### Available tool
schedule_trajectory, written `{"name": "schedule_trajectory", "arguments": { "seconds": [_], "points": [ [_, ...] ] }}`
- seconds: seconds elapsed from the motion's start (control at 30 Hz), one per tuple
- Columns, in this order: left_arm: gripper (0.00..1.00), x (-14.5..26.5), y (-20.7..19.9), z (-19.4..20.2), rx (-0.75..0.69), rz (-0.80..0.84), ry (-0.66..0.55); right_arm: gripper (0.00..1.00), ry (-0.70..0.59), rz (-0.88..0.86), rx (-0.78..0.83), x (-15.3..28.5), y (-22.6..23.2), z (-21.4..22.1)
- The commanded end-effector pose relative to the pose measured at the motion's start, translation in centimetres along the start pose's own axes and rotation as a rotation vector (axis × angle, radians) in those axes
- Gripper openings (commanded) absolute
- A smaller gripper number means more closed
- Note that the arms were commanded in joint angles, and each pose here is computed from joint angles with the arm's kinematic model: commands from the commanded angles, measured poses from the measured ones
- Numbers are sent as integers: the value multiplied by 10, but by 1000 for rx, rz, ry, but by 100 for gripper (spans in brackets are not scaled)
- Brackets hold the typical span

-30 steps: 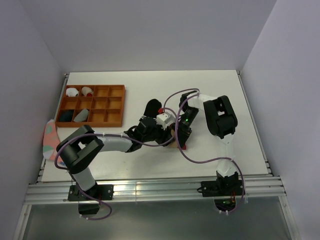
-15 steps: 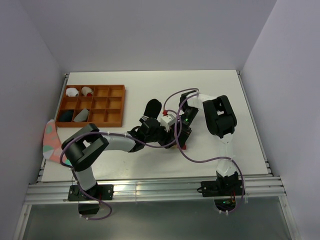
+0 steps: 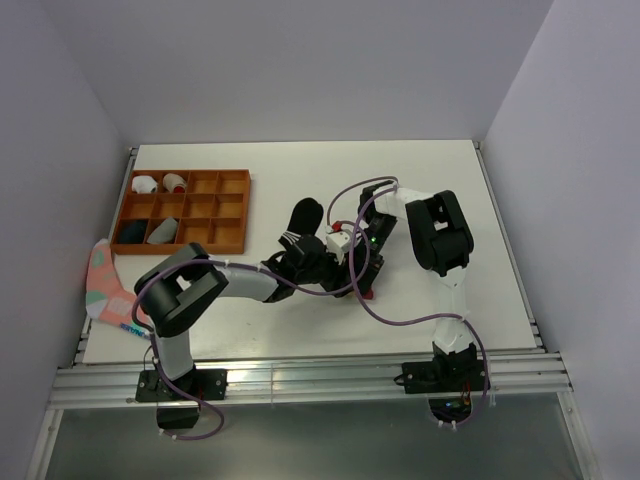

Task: Roll the socks
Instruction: Roll the sock at the center of the board.

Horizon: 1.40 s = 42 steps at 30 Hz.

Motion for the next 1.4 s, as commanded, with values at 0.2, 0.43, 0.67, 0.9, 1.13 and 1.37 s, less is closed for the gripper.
{"name": "schedule_trajectory", "arguments": {
  "seconds": [0.2, 0.43, 0.67, 0.9, 1.13, 1.37],
  "points": [
    [41, -9, -9, 16, 17, 49, 52, 5, 24, 76, -9, -2, -17, 4],
    [11, -10, -14, 39, 69, 80, 104, 16, -11, 114, -8, -3, -17, 4],
    [0, -9, -14, 59, 125, 66, 132, 34, -85, 148, 10, 1, -10, 5],
    [0, -11, -13, 73, 171, 53, 157, 44, -227, 163, 76, 30, 6, 12],
    [0, -10, -10, 86, 224, 46, 178, 52, -367, 249, 154, 59, 14, 25],
    [0, -8, -5, 97, 310, 30, 207, 55, -446, 368, 290, 68, 23, 40]
  ]
}}
Point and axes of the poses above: each gripper's point midway between its finger pads, its own x axis back along the fingers, its own y axis along the line the jaws close on, z = x × y, the point moved 4 cm from there along x, back along the fingers, and after that the axes turned 12 degrees about -x, right-handed, at the moved point
